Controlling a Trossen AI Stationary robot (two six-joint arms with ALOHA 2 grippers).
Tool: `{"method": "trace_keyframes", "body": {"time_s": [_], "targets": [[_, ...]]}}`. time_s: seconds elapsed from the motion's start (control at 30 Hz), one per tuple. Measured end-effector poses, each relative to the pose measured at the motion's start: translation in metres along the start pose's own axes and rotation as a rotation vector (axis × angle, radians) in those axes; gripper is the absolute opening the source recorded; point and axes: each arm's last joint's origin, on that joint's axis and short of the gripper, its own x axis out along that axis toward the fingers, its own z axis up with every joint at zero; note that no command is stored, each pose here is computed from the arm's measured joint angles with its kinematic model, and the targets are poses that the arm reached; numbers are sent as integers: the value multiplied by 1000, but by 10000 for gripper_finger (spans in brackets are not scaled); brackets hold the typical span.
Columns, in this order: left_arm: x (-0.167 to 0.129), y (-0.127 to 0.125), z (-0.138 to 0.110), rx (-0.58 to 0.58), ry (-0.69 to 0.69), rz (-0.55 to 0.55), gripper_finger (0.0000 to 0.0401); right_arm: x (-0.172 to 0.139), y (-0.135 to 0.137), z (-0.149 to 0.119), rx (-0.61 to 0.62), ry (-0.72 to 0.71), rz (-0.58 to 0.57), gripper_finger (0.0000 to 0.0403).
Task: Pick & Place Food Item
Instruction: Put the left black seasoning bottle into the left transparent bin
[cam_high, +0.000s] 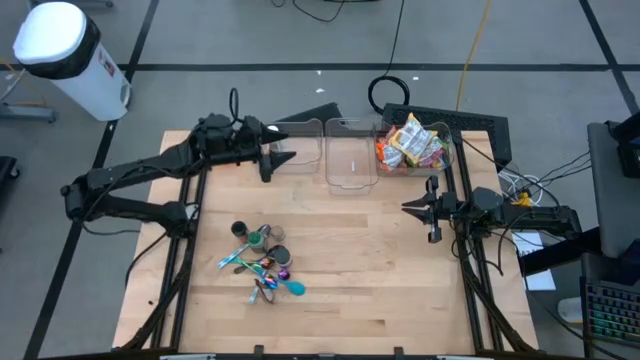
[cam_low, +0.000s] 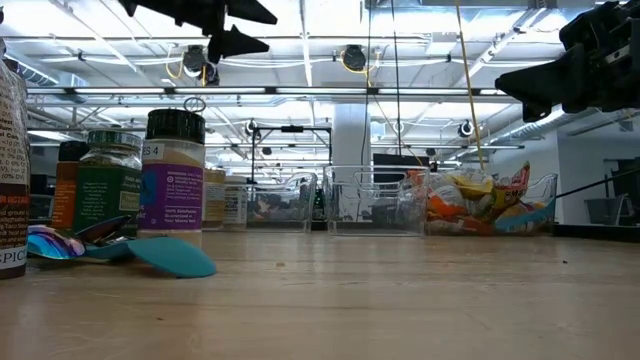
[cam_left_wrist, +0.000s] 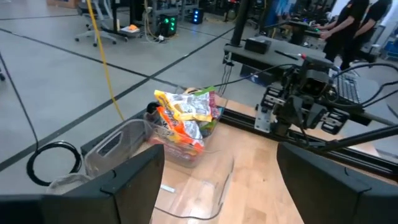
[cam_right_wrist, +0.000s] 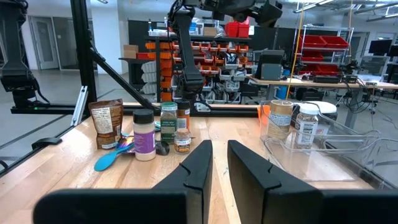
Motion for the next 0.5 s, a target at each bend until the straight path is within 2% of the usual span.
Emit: {"method": "trace_keyframes", "body": {"time_s": [0.33, 0.5], "targets": [[1, -16, -2, 20, 5, -75, 312, 0, 0, 0, 0, 0, 0, 43], [2, -30, -2, 68, -12, -132, 304, 0, 0, 0, 0, 0, 0, 43]]}}
